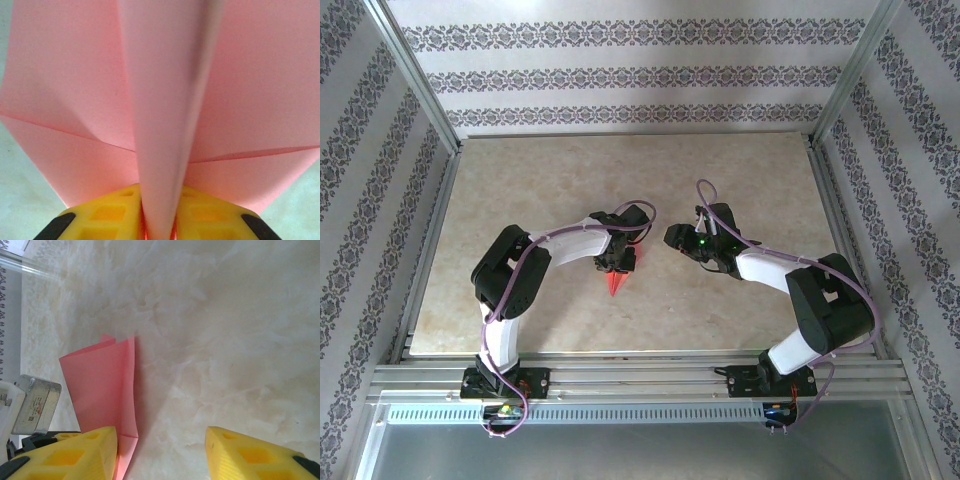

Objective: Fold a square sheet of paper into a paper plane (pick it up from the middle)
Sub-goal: Move the paper plane to the center of the table.

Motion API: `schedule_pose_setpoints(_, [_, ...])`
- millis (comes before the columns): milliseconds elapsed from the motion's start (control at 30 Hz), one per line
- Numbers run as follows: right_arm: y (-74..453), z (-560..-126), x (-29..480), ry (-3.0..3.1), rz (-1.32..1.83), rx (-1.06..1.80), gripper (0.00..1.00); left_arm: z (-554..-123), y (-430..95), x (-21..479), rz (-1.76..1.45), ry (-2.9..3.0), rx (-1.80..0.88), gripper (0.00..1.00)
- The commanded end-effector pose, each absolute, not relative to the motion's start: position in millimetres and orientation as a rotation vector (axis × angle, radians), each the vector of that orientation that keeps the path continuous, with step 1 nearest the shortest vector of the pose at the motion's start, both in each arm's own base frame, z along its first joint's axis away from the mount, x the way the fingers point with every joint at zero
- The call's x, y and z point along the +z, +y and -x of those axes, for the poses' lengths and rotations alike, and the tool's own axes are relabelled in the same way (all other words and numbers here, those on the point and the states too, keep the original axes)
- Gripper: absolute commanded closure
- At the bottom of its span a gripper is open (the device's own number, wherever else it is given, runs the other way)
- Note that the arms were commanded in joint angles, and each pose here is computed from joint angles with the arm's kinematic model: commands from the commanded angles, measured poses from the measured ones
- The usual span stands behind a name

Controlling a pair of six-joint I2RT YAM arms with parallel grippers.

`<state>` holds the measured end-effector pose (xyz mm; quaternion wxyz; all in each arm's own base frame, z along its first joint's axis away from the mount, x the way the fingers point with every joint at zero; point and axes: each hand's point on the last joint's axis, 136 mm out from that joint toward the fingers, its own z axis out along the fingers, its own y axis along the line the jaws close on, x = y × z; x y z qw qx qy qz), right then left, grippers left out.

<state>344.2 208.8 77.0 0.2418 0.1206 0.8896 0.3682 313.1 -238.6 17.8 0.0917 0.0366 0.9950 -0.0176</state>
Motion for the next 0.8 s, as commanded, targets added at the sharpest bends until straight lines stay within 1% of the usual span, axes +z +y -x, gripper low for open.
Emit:
schedule_pose_setpoints(0, [204.0, -341.1, 71.7, 2.445, -0.331, 0.983, 0.5, -303.1, -233.0, 10.5, -0.113, 2.999, 0.027, 0.82])
schedule_pose_setpoints(267, [203.2, -341.8, 73.3, 2.439, -0.333, 0.979, 0.5, -314.7, -228.8, 43.1, -0.094, 2.909, 0.012, 0.88])
schedule_pose_setpoints(400, [198.8, -342.9, 78.9, 2.418, -0.336, 0.965, 0.5, -327.7, -222.6, 58.8, -0.075, 2.859, -0.011, 0.92])
schedule_pose_setpoints(433, [196.7, -342.9, 81.0, 2.411, -0.335, 0.957, 0.49, -331.9, -221.7, 60.6, -0.07, 2.853, -0.022, 0.92])
schedule_pose_setpoints(533, [188.0, -344.2, 91.0, 2.375, -0.317, 0.907, 0.39, -350.6, -220.7, 64.2, -0.048, 2.837, -0.063, 0.93])
schedule_pose_setpoints(633, [174.0, -345.8, 102.8, 2.346, -0.286, 0.808, 0.24, -374.6, -221.5, 67.1, -0.03, 2.814, -0.083, 0.93])
schedule_pose_setpoints(767, [154.7, -347.2, 117.0, 2.312, -0.247, 0.676, 0.09, -402.1, -221.8, 64.9, -0.009, 2.805, -0.083, 0.94])
